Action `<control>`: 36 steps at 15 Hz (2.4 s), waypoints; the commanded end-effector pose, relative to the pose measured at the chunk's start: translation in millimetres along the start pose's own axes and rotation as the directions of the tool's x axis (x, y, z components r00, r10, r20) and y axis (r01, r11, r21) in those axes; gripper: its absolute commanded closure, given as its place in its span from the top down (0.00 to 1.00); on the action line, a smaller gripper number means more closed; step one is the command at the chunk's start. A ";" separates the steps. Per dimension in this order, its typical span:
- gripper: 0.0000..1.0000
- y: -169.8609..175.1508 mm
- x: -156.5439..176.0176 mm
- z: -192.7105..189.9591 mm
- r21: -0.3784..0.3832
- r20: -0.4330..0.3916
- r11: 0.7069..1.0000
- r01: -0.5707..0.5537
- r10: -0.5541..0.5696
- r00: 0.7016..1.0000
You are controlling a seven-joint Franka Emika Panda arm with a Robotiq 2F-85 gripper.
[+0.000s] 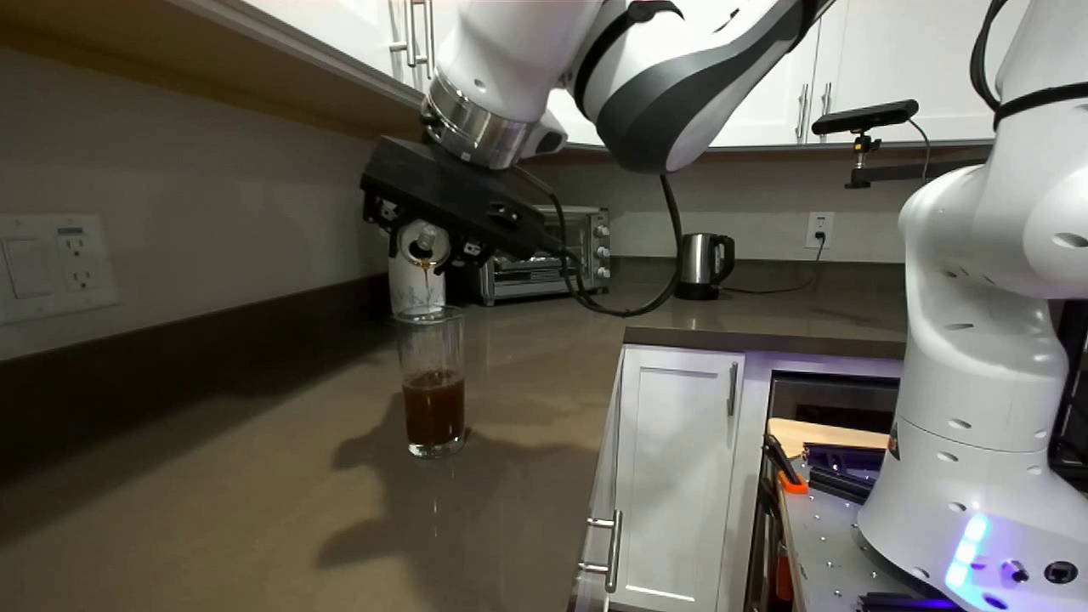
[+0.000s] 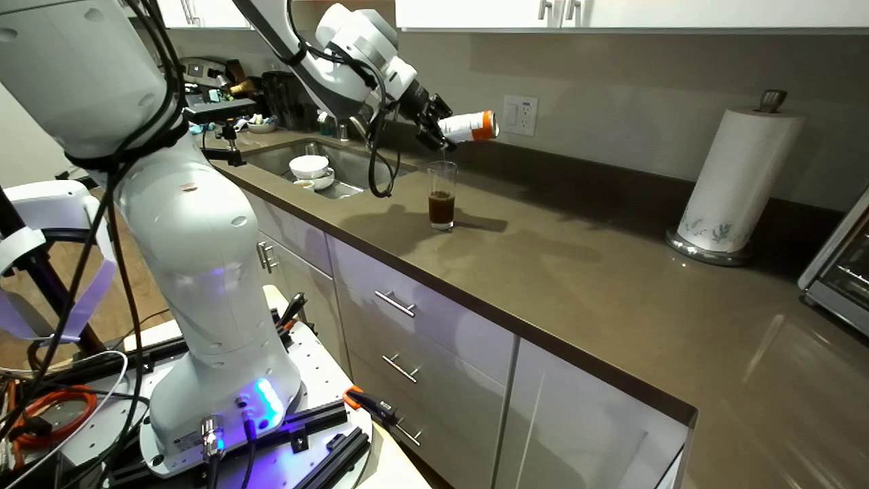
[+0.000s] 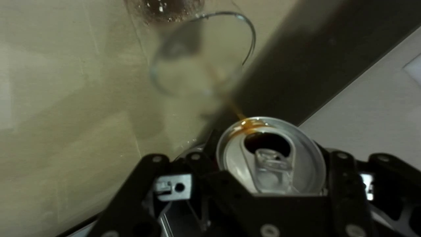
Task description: Pick up the can, pour its contents in the glass cup and put it down
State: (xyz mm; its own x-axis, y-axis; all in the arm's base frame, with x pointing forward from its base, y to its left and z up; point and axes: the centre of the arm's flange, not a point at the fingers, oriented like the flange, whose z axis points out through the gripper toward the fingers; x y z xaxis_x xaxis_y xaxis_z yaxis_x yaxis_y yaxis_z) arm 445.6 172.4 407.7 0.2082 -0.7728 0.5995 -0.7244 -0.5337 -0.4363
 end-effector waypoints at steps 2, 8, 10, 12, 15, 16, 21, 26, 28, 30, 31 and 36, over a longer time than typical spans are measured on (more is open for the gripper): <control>0.28 8.8 -0.6 -6.3 0.020 -0.033 1.000 -0.016 0.016 0.999; 0.28 9.4 -0.8 -6.6 0.009 -0.023 1.000 -0.023 0.023 0.999; 0.28 10.6 -0.7 -6.1 -0.001 -0.015 1.000 -0.023 0.023 1.000; 0.28 11.3 0.8 -5.5 -0.013 -0.001 0.999 -0.030 0.030 1.000; 0.28 10.7 7.1 -4.1 -0.029 0.023 0.998 -0.049 0.050 0.998; 0.28 10.0 9.3 -3.3 -0.033 0.030 0.998 -0.060 0.061 0.998; 0.28 6.8 23.9 0.7 -0.068 0.091 0.989 -0.130 0.136 0.986; 0.28 2.4 42.1 1.7 -0.090 0.186 0.977 -0.192 0.206 0.961; 0.28 0.6 50.4 2.3 -0.109 0.234 0.970 -0.216 0.236 0.943; 0.28 0.0 58.8 4.2 -0.125 0.272 0.963 -0.240 0.266 0.925; 0.28 0.3 62.1 5.5 -0.134 0.286 0.959 -0.248 0.277 0.917; 0.28 4.3 78.2 10.1 -0.187 0.358 0.940 -0.286 0.336 0.871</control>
State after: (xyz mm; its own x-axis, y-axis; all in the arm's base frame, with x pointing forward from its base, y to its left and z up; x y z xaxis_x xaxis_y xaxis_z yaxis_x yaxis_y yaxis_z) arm 467.6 120.6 433.8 0.1626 -0.9691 0.1855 -0.8570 -0.2318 -0.4602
